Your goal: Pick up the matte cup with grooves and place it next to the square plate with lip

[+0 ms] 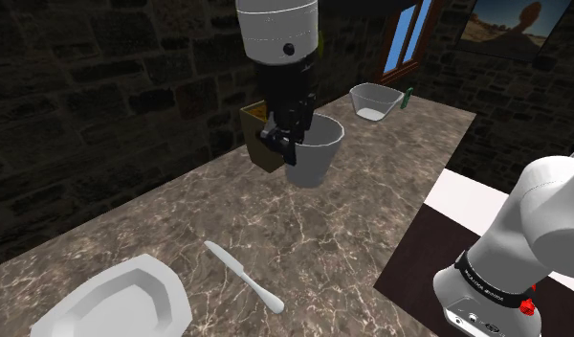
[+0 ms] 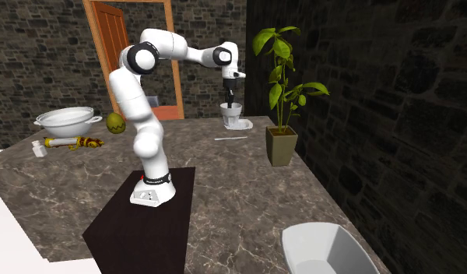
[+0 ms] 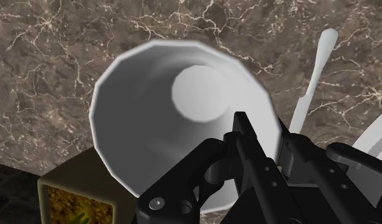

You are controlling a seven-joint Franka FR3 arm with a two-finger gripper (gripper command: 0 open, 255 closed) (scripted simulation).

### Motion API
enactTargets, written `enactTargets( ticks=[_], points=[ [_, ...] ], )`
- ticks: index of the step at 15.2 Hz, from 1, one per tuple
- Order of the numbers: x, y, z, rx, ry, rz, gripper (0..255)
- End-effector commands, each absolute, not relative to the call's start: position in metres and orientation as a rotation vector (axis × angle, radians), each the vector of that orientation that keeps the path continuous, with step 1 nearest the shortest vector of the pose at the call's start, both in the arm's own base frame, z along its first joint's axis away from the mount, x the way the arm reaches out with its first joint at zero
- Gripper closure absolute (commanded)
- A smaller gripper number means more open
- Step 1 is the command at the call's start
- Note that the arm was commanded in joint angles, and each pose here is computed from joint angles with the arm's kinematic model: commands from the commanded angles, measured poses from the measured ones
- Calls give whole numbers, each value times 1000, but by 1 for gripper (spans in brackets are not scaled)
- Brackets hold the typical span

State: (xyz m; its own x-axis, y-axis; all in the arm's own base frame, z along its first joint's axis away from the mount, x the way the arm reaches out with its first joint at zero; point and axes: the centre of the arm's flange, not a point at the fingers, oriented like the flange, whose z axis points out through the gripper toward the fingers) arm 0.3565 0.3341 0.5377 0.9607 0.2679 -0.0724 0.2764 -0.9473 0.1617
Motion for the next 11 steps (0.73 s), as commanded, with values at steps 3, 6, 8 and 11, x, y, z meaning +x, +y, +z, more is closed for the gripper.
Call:
enactTargets(
  ticks=[3, 6, 8, 11],
  points=[
    [339, 383, 537, 2942, 408, -73, 255],
    [324, 420, 537, 2942, 408, -73, 255],
    [313, 444, 537, 2942, 408, -73, 255],
    [298, 480, 537, 2942, 408, -73, 255]
  ],
)
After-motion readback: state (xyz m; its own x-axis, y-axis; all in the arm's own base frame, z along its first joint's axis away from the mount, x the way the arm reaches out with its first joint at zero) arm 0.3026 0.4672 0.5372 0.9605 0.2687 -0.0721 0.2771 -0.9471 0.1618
